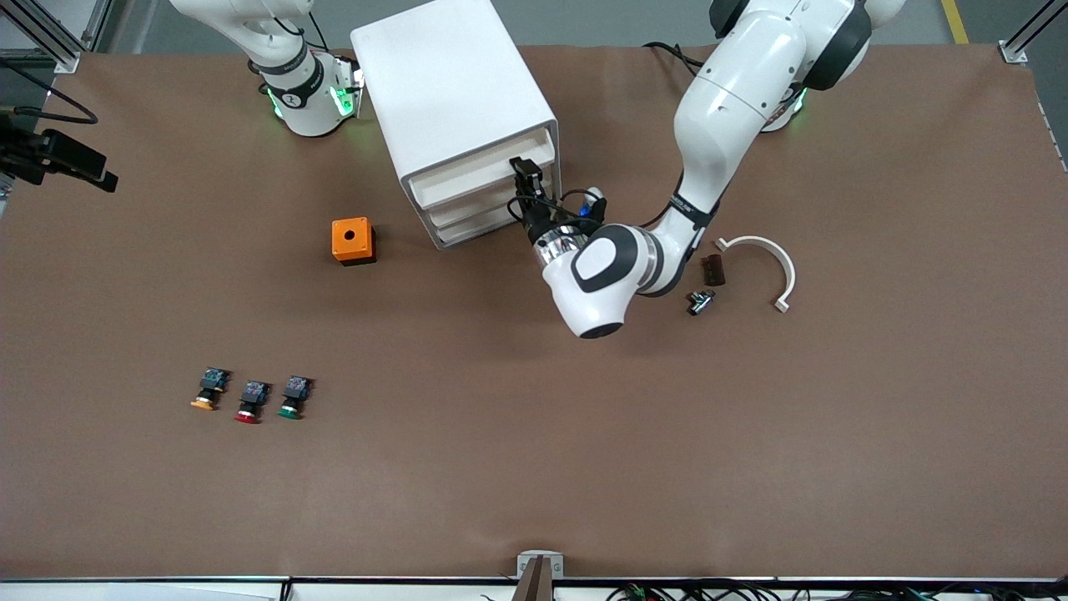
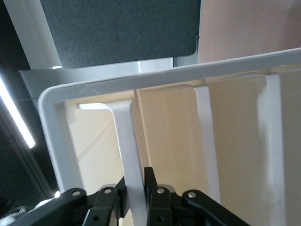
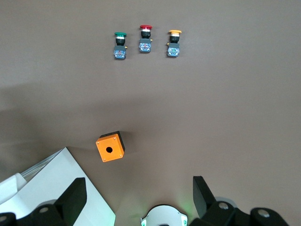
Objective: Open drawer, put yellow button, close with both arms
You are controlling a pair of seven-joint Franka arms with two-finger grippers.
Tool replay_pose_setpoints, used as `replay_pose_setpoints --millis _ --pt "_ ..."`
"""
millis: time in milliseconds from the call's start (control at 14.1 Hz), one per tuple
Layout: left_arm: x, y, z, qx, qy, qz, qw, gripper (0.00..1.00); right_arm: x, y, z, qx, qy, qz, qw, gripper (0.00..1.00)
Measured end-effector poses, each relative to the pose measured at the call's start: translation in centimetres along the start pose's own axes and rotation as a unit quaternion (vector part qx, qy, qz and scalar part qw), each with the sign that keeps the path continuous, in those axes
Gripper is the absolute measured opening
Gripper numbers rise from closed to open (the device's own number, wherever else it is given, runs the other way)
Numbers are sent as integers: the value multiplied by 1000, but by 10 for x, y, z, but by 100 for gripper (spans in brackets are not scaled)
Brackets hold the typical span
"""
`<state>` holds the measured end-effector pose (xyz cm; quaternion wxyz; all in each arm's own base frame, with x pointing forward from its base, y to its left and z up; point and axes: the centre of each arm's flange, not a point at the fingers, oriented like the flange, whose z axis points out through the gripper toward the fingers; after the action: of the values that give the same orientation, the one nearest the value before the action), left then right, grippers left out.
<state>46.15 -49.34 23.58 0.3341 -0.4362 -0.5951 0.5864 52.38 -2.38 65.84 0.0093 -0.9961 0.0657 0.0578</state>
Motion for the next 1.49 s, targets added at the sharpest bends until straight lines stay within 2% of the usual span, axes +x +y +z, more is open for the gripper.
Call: replay_pose_setpoints --millis 142,354,567,709,921,1134,1205,1488 --pt "8 1 -23 0 -21 -1 1000 15 10 0 14 -6 -12 1 1000 100" --pt "19 3 -53 5 -53 -1 999 16 52 -3 70 -16 -48 2 999 100" --pt "31 6 -79 8 -80 -2 997 18 75 -5 103 -21 -67 2 998 100" --pt "38 7 -94 8 -93 -3 996 19 76 -6 101 -21 -61 2 998 100" --pt "43 8 -104 7 -104 -3 995 19 90 2 109 -18 -21 8 1000 100" --pt "43 8 -105 7 -105 -2 994 21 109 15 160 -17 4 11 1000 100" --pt "44 8 -106 6 -106 1 994 26 115 16 182 -22 11 9 1000 100" --pt "47 3 -125 -7 -129 81 988 67 144 32 261 -36 33 13 999 100"
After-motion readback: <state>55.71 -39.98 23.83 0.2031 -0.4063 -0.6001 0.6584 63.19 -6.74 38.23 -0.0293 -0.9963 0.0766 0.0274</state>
